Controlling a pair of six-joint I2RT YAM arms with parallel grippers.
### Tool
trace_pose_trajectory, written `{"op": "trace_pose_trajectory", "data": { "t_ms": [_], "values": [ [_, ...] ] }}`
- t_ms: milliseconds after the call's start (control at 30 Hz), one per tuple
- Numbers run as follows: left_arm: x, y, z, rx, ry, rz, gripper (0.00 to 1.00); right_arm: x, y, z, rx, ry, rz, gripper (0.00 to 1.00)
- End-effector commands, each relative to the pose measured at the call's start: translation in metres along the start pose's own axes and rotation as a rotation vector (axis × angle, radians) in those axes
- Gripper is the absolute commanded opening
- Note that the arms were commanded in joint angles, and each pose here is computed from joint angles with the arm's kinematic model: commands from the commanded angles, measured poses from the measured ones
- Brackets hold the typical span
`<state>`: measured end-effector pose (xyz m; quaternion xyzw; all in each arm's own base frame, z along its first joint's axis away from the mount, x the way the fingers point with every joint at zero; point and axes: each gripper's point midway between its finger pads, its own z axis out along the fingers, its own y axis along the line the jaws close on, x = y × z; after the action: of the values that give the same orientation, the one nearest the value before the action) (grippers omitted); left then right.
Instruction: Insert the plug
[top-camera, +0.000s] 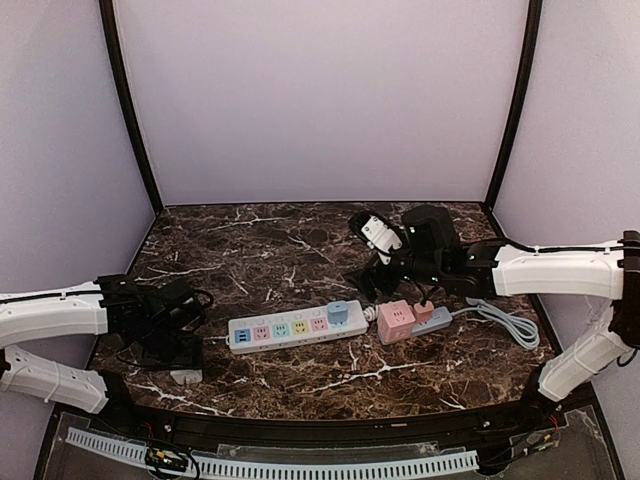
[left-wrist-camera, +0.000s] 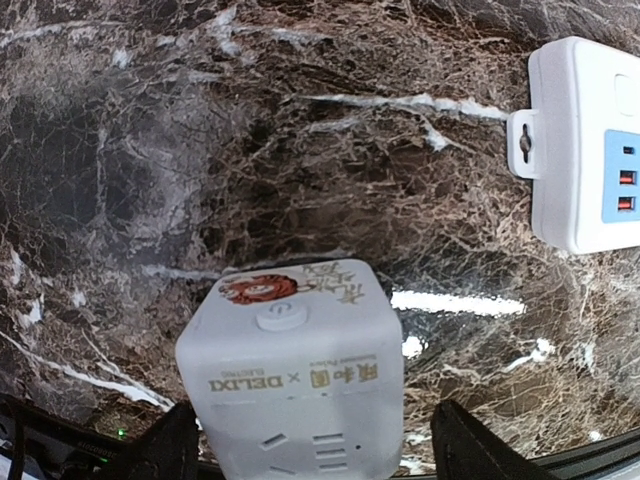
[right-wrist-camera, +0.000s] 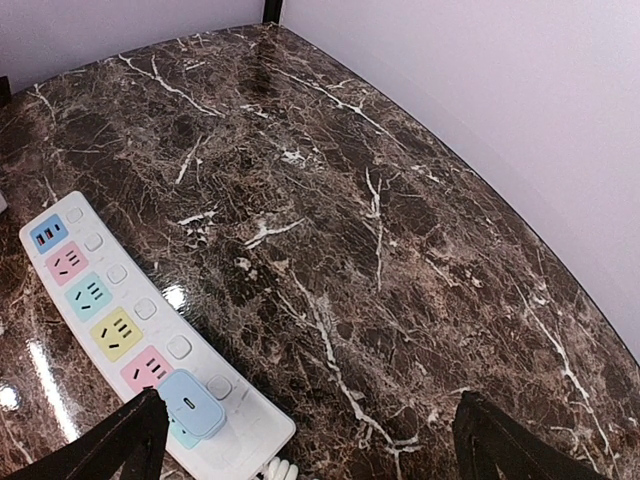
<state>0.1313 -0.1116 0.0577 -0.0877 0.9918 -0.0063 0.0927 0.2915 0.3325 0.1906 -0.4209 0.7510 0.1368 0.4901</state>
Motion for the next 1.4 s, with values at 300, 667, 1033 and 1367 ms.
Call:
{"op": "trace_pose_trajectory", "data": {
  "t_ms": [300, 667, 1033, 1367],
  "values": [
    [0.001, -0.007, 0.008, -0.010, 0.013, 0.048, 0.65, 0.000, -0.008, 0.000, 0.026, -0.025, 0.009, 0.99],
    [0.005, -0.018, 0.014, -0.046, 0.033, 0.170, 0.72, 0.000, -0.008, -0.003, 0.026, -0.031, 0.010, 0.99],
    [0.007, -0.010, 0.013, -0.091, 0.032, 0.165, 0.73, 0.001, -0.009, -0.003, 0.030, -0.028, 0.011, 0.99],
    [-0.002, -0.022, 0.011, -0.035, -0.014, 0.177, 0.50, 0.003, -0.010, -0.002, 0.033, -0.023, 0.012, 0.99]
  ]
}}
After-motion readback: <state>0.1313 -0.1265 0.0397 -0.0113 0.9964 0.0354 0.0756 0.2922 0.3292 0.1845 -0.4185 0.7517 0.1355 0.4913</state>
